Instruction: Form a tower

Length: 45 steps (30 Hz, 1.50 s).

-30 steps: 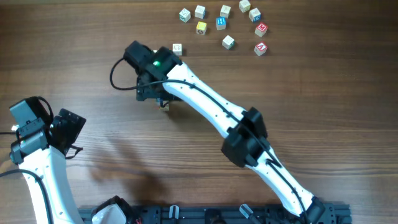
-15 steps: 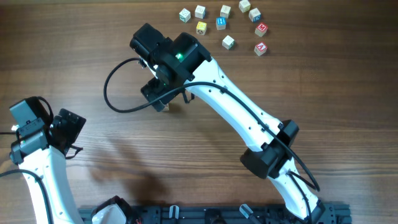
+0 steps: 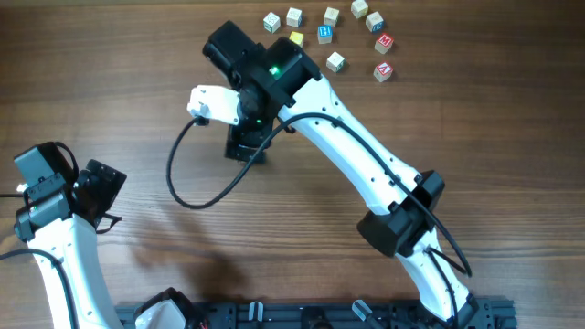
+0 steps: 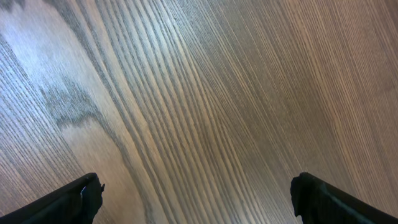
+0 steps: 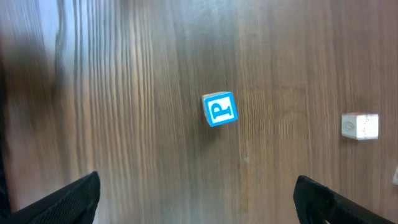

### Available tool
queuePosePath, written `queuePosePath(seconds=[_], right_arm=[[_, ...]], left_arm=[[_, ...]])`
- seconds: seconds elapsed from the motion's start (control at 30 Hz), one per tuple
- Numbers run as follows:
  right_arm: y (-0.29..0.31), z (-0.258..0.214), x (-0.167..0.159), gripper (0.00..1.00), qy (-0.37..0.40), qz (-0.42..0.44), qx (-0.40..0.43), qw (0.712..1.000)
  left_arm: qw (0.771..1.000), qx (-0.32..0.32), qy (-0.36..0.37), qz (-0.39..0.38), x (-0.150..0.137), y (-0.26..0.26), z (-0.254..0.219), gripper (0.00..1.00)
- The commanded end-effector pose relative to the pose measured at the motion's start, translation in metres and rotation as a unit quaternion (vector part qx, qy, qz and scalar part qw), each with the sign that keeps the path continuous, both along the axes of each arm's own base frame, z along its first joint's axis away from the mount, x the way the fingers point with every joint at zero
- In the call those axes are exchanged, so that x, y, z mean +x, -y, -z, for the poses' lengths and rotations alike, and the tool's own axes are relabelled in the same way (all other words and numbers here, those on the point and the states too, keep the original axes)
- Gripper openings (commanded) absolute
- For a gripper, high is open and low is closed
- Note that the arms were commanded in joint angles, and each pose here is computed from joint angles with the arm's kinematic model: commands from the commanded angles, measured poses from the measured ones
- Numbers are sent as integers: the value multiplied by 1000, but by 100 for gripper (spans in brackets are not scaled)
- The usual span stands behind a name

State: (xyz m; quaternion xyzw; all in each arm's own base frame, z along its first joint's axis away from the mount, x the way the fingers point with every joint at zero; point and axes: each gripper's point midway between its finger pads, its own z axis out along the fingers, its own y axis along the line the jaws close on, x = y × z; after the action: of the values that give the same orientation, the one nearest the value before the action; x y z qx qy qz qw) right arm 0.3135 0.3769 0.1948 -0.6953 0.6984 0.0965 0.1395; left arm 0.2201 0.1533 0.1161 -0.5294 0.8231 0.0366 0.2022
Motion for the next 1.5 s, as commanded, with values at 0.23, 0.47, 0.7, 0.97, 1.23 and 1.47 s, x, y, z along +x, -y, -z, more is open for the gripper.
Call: queuePosePath(seconds=[0.23,0.47,0.7,0.97,1.23,1.47], right_arm=[[-18,79,12,100,22,-93,-8,995],[-31,75,16,100,41,-124,21,991],[-37,113,24,100,35,-132,6,991],[-38,116,24,100,29,-133,2,991],[-39,55,18,100,28,-161,61,985],[-24,46,30,100,-5,-142,105,984]], left_arm=[[1000,0,8,-6,1,-1,-3,100],[1000,0,7,-6,1,-1,-3,100],[1000,0,7,-6,1,-1,-3,100],[1000,0,8,-6,1,-1,-3,100],[1000,0,8,-6,1,-1,-3,100],[1000,0,8,-6,1,-1,-3,100]])
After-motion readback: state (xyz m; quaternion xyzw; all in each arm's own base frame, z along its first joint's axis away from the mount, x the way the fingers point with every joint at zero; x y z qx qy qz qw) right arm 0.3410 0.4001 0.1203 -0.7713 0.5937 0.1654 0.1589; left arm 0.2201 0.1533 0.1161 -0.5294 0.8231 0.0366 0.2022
